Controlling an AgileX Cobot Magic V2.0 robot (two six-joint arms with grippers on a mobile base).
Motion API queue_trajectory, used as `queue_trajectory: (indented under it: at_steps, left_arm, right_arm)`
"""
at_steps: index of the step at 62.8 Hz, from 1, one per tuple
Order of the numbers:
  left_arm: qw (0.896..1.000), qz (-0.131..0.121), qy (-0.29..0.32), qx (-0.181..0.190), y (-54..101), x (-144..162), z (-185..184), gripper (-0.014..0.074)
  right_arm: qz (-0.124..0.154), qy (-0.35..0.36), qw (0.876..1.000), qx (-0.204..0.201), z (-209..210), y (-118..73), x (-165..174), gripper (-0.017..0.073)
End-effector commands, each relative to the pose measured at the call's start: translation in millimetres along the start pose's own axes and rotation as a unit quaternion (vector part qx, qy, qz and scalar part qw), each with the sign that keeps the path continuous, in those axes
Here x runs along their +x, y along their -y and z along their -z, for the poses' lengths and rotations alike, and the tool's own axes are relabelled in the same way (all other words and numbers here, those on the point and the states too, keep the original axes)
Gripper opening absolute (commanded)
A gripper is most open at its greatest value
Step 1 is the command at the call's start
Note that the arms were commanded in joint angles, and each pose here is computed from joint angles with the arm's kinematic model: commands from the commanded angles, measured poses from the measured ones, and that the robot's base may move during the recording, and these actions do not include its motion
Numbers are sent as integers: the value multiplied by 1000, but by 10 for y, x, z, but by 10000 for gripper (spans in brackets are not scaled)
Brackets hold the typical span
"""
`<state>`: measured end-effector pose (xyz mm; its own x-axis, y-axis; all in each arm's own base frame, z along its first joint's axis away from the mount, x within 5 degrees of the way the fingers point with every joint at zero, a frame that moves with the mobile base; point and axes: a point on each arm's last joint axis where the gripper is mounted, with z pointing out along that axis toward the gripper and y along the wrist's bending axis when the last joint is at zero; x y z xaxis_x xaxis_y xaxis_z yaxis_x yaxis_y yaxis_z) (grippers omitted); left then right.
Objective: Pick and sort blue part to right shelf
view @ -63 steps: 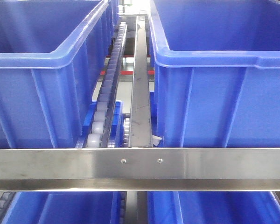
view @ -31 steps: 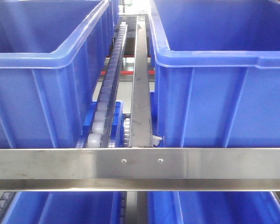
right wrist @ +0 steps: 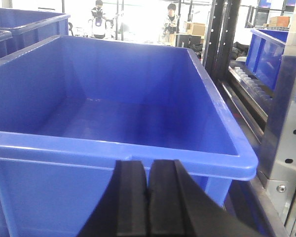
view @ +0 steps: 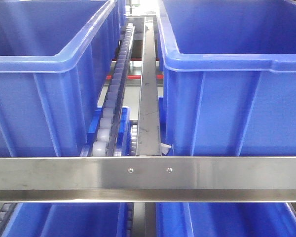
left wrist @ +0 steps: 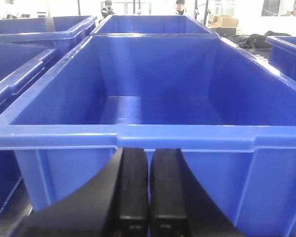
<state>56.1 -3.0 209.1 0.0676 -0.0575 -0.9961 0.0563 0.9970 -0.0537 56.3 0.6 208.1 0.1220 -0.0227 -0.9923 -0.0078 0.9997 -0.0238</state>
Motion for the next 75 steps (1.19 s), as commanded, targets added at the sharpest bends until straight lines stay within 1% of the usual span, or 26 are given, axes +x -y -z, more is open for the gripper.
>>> queue_trajectory:
  at_steps: [1,7,10,16,21,75]
  left_arm:
    - [999,4,45,3,-1,-25,16,125]
    - [999,4,45,3,-1,-25,16,125]
    - [999,-1,45,3,0,-25,16,125]
    - [999,4,45,4,2,-25,16,125]
    - [999,1,45,4,2,-25,16,125]
    - [999,1,45,4,2,-25,16,125]
  right_arm:
    - [2,69,998,5,29,9,-178,56]
    - [2,69,998,5,29,9,-178,56]
    - [2,69,998,5,29,9,-178,56]
    - [2,69,998,5,29,9,-178,56]
    - [2,69,998,5,29,9,-178,56]
    - [2,69,998,5,29,9,-178,56]
